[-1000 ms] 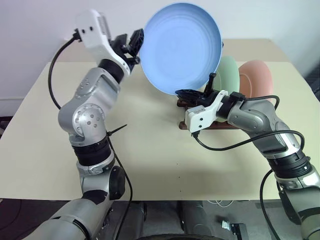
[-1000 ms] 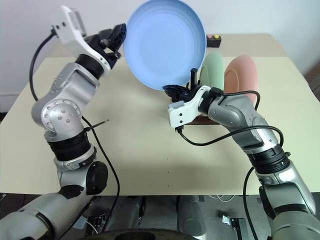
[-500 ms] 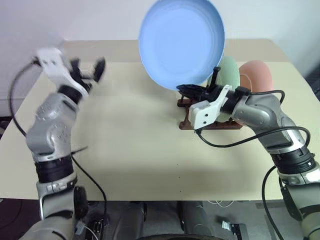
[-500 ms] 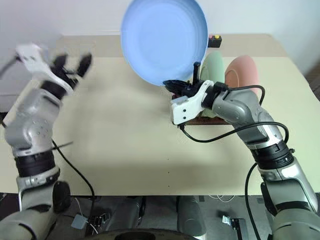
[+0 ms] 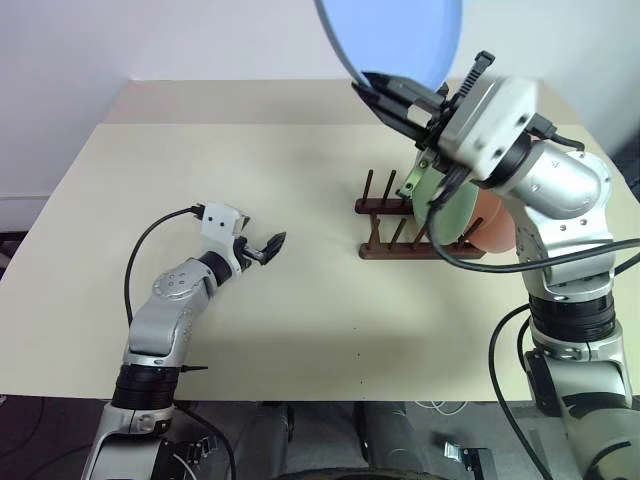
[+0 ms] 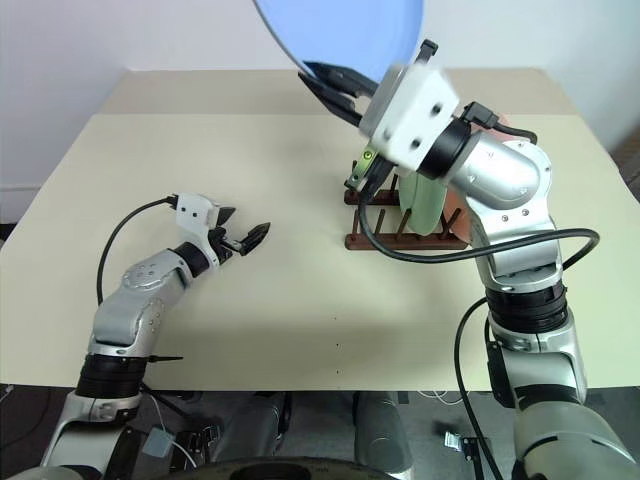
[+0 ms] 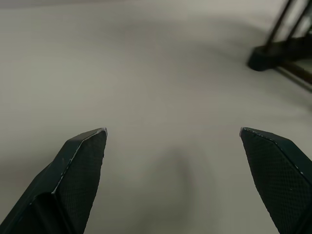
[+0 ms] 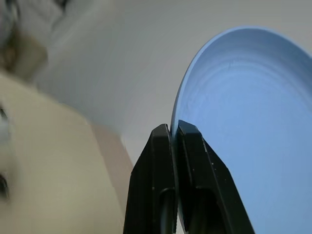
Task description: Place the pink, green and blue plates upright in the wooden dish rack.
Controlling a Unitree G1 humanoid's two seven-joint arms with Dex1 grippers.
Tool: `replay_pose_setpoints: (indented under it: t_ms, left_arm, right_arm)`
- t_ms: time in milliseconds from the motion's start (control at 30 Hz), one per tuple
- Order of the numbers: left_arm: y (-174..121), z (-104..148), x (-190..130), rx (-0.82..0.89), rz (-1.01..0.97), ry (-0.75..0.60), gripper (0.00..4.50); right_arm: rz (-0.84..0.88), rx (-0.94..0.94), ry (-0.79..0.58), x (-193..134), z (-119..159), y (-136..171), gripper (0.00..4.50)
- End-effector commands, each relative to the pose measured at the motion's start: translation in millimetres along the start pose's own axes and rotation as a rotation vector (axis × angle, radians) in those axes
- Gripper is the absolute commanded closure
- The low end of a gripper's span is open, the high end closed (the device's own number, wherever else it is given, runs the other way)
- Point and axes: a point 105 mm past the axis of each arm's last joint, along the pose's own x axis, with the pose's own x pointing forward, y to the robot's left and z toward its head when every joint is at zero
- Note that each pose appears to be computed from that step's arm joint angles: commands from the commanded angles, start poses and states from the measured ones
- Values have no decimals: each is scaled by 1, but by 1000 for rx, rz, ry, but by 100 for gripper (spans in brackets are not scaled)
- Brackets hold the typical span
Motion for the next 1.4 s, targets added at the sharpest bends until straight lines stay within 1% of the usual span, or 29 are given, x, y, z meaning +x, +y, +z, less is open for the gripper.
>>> replay_pose_setpoints:
  t_ms: [33, 133, 300, 400, 467, 633, 767, 1400]
  left_arm:
    - [-18, 9, -1, 83, -100, -31, 2]
    - [-37, 14, -6, 156, -224, -65, 2]
    - [-51, 24, -14, 211, -329, -128, 2]
    - [-55, 25, -17, 231, -366, -133, 2]
    - [-57, 26, -18, 235, -387, -139, 2]
    - [-61, 30, -20, 273, -402, -160, 2]
    - [-63, 31, -19, 266, -407, -166, 2]
    - [-69, 32, -16, 264, -418, -171, 2]
  right_arm:
    - [-26, 164, -79, -1, 20, -8, 450]
    - [-49, 398, -87, -7, 13, -7, 450]
    - [-97, 689, -111, -15, 4, -1, 450]
    - [-133, 832, -135, -18, 2, 0, 450]
    - [-152, 886, -137, -20, -1, 1, 450]
    - [-196, 964, -97, -29, -15, 6, 450]
    - [-244, 1020, -74, -36, -25, 9, 450]
    - [-348, 1090, -3, -52, -54, 15, 450]
